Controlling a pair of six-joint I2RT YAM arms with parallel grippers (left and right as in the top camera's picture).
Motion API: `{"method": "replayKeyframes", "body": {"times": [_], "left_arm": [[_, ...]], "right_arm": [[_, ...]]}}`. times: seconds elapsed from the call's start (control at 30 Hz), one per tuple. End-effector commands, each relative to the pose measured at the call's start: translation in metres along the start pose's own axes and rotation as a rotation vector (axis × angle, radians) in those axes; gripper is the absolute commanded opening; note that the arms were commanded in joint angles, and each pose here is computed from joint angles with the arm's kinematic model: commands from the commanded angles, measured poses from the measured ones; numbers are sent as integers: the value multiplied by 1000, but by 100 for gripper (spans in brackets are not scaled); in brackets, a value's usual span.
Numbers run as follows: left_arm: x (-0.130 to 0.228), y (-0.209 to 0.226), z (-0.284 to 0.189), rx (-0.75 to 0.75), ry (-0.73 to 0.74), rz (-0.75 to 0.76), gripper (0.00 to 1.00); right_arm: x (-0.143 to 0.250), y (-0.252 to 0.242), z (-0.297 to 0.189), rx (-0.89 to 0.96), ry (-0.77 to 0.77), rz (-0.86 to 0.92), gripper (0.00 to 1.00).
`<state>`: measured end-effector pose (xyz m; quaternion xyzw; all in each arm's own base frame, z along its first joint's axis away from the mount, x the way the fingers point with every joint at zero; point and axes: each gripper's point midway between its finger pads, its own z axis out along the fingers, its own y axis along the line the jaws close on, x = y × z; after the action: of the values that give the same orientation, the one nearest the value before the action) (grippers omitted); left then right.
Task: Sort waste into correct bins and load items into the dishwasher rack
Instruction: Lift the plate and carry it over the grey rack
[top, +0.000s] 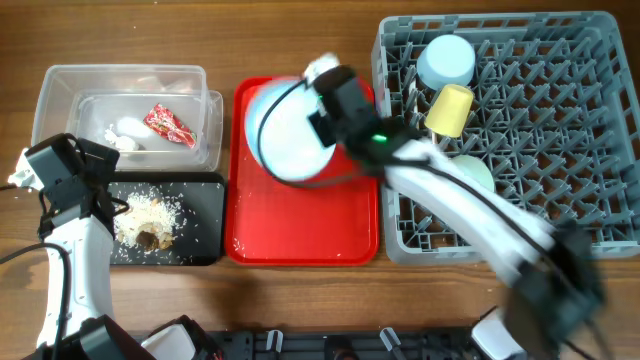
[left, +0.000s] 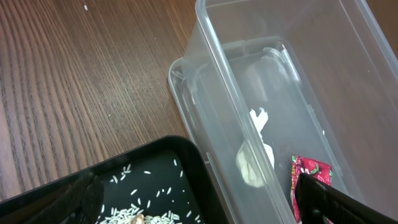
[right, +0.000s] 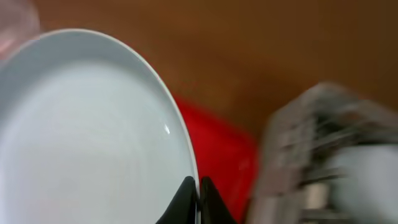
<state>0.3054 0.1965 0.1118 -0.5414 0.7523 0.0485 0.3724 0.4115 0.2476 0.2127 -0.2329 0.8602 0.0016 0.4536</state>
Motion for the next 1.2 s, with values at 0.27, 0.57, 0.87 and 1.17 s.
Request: {"method": "replayKeyframes", "body": {"times": [0.27,0.57,0.87,1.17], "left_arm": [[-8,-2,-4,8,-23,8,100],[-8,-2,-4,8,-23,8,100],[-8,-2,-4,8,-23,7,100],[-8,-2,-4,8,-23,8,100]], "right_arm": [[-32,-179,-176,989,31,-165,4],[-5,-176,-150,994,165,-254,4],[29,-160,-105,956,302,-343,4],[55,-133,-65,735,361,-360,4]]}}
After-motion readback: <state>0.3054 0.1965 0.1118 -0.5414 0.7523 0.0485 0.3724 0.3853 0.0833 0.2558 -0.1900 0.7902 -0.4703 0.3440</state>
